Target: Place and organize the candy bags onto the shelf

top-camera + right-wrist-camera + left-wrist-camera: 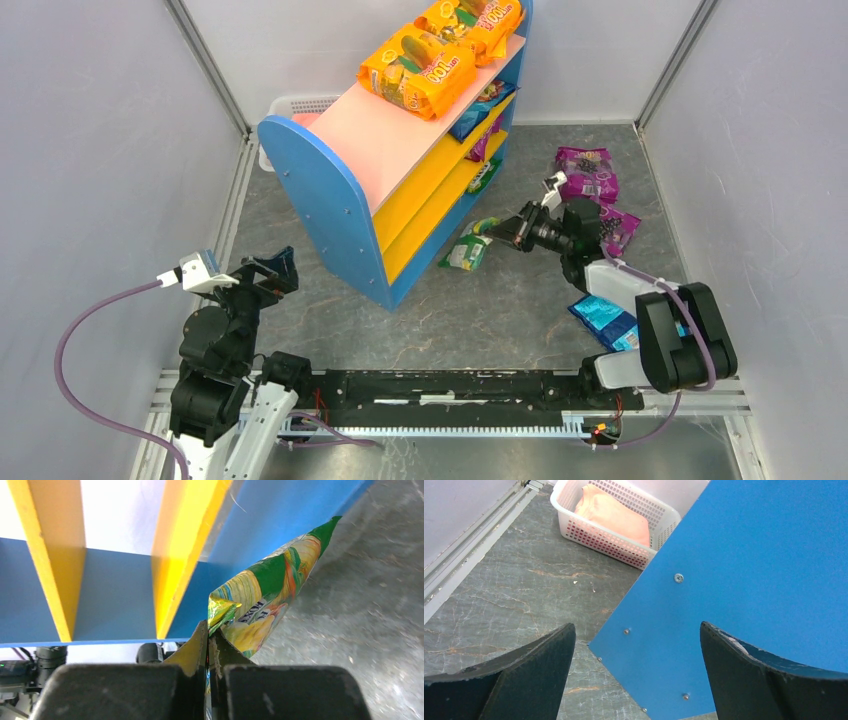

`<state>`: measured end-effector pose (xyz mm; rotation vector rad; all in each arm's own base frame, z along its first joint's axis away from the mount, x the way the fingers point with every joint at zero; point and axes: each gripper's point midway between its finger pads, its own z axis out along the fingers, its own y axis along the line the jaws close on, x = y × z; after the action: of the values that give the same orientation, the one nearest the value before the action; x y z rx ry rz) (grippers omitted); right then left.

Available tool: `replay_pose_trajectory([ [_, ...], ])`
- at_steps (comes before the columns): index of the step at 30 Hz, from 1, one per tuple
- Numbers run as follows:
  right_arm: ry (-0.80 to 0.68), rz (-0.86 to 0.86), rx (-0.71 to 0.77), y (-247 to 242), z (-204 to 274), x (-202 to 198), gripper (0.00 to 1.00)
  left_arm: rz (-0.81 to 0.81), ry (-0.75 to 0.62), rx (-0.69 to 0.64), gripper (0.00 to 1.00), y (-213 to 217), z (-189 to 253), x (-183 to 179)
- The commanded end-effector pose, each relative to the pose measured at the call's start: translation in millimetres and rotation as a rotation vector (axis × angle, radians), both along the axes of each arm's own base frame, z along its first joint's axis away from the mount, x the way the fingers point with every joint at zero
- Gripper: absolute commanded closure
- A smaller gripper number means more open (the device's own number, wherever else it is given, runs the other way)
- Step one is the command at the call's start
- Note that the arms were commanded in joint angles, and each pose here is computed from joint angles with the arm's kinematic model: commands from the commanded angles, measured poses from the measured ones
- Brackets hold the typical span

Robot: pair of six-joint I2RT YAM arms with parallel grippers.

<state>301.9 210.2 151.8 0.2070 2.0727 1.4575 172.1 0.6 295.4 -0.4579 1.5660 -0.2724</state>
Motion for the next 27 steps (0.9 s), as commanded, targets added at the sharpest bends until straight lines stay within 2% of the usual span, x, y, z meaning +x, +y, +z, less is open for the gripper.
replay_pose_trajectory([
  [1, -0.123, 0.013, 0.126, 20, 59, 23, 1.0, 0.02, -0.029, 0.021, 0.0, 4, 8, 3],
  [9, -0.125, 0.052, 0.212, 46, 73, 30, 1.0, 0.018, -0.033, 0.022, 0.0, 4, 9, 3],
  [15, -0.045, 0.02, 0.178, 52, 22, 40, 1.0, 0.019, -0.033, 0.022, 0.0, 4, 9, 2],
  [22, 0.035, -0.053, 0.069, 49, -50, 63, 1.0, 0.016, -0.026, 0.023, 0.0, 3, 8, 4],
  [27, 0.043, -0.105, 0.046, 51, -64, 93, 1.0, 0.018, -0.021, 0.024, 0.0, 3, 7, 5],
])
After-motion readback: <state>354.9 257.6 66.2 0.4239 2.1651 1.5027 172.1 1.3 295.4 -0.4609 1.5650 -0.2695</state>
